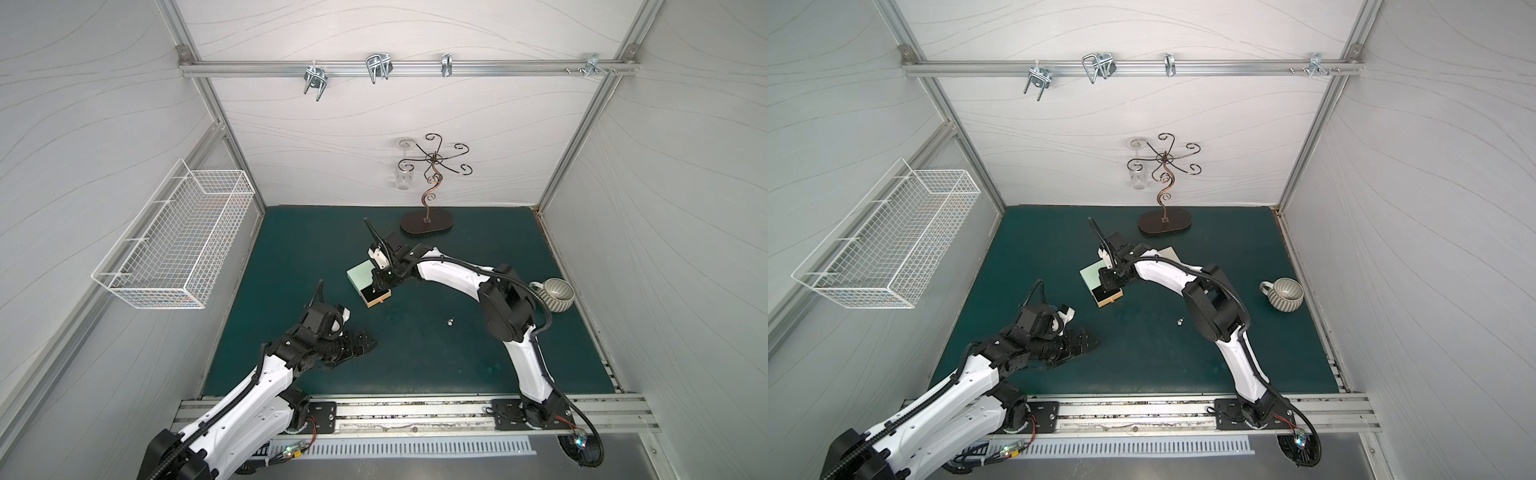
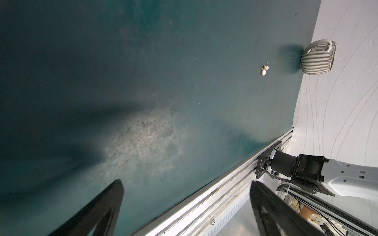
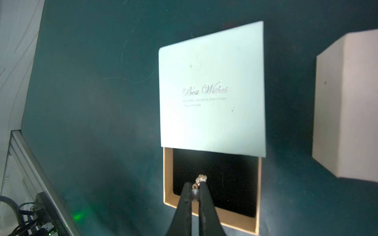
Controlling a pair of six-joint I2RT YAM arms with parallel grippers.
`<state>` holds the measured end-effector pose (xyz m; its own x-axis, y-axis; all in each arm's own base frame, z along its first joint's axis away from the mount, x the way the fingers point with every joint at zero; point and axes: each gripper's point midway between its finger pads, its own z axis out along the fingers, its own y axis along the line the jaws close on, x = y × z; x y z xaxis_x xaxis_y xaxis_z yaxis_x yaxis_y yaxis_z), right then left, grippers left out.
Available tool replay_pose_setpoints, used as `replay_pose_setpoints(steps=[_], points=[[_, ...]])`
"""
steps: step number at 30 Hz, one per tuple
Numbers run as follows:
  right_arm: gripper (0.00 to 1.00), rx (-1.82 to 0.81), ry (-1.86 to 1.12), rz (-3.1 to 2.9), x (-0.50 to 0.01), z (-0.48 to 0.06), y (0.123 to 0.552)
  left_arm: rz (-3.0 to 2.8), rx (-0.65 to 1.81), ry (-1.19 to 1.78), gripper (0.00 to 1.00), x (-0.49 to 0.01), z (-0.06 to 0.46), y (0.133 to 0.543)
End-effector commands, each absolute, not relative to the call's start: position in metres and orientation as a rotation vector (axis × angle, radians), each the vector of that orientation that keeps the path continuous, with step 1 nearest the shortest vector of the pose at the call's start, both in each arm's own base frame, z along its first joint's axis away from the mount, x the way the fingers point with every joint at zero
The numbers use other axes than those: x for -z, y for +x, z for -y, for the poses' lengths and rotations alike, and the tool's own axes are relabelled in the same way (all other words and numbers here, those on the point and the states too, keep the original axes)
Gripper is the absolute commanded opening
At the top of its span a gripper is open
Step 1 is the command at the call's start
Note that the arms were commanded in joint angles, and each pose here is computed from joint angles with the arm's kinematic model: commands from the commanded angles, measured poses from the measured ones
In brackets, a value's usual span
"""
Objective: Place the earrings into the drawer-style jewelry box
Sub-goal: Insert the earring into the inner lining.
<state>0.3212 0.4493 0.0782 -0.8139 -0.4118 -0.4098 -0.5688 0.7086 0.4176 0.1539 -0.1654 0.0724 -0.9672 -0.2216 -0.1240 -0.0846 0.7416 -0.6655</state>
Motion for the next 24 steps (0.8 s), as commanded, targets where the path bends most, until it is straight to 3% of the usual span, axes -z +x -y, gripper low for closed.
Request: replay_pose_setpoints(steps=[1, 13, 24], points=[[0.07, -0.825, -0.780, -2.625, -0.077, -0.461, 0.319, -2.721, 1.076, -0.241, 0.99, -0.079, 0.171, 0.158], [0.09, -0.834, -0.785, -2.641, -0.066, -0.469, 0.318, -2.724, 1.088, -0.237, 0.99, -0.079, 0.174, 0.161], [0.26, -0.849, -0.781, -2.575, -0.101, -0.465, 0.322, -2.730, 1.085, -0.235, 0.99, -0.077, 0.175, 0.162]])
